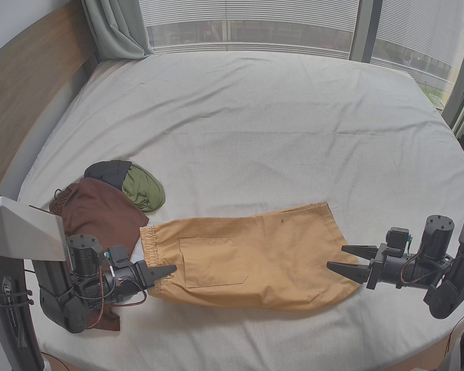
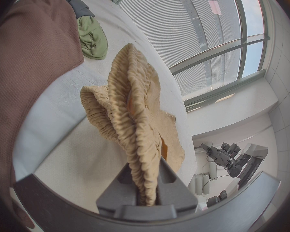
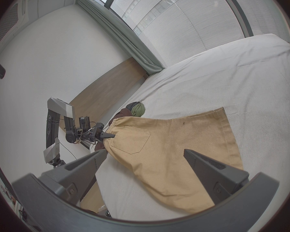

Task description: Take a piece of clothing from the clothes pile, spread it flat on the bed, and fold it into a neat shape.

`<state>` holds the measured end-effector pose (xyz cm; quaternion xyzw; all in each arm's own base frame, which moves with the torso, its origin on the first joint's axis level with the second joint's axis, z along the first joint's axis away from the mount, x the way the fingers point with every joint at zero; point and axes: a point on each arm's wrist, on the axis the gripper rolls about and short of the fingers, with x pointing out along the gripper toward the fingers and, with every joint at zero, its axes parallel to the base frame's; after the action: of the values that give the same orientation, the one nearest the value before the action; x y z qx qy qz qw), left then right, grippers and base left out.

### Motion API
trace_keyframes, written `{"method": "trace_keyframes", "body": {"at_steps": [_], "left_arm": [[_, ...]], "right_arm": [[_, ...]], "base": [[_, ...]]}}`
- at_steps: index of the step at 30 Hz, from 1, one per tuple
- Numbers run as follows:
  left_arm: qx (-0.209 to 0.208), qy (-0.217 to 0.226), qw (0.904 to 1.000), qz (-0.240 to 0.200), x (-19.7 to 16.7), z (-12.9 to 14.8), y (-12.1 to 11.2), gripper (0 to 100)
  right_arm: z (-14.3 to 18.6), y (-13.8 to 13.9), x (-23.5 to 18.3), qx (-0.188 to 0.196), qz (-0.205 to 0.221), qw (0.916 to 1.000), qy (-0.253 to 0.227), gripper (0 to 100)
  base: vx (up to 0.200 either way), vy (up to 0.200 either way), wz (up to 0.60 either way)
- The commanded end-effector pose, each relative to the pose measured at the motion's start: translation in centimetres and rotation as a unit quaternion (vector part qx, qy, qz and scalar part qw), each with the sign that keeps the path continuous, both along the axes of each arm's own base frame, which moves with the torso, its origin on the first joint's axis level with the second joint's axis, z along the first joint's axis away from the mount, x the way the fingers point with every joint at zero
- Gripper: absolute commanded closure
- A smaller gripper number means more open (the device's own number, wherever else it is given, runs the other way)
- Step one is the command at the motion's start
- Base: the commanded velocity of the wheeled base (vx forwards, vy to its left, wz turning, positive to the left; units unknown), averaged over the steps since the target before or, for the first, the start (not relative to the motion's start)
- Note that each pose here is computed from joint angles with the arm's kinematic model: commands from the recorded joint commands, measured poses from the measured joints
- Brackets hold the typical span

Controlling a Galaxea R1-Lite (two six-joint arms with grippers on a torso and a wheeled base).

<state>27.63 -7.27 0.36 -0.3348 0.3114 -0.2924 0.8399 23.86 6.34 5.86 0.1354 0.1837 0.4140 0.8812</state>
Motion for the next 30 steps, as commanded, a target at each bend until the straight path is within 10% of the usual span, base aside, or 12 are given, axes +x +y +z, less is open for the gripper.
{"method": "trace_keyframes", "body": {"at_steps": [1, 30], "left_arm": [[0.013, -0.007, 0.9999, 0.008, -0.3, 0.0, 0.9, 100], [0.020, -0.012, 0.9992, 0.033, -2.3, 0.9, 5.9, 100]], "right_arm": [[0.0, 0.0, 0.0, 0.000, 0.001, 1.0000, -0.001, 0], [-0.2, 0.2, -0.1, -0.002, 0.006, 1.0000, 0.003, 0]], "base": [[0.000, 0.000, 0.00], [0.000, 0.000, 0.00]]}}
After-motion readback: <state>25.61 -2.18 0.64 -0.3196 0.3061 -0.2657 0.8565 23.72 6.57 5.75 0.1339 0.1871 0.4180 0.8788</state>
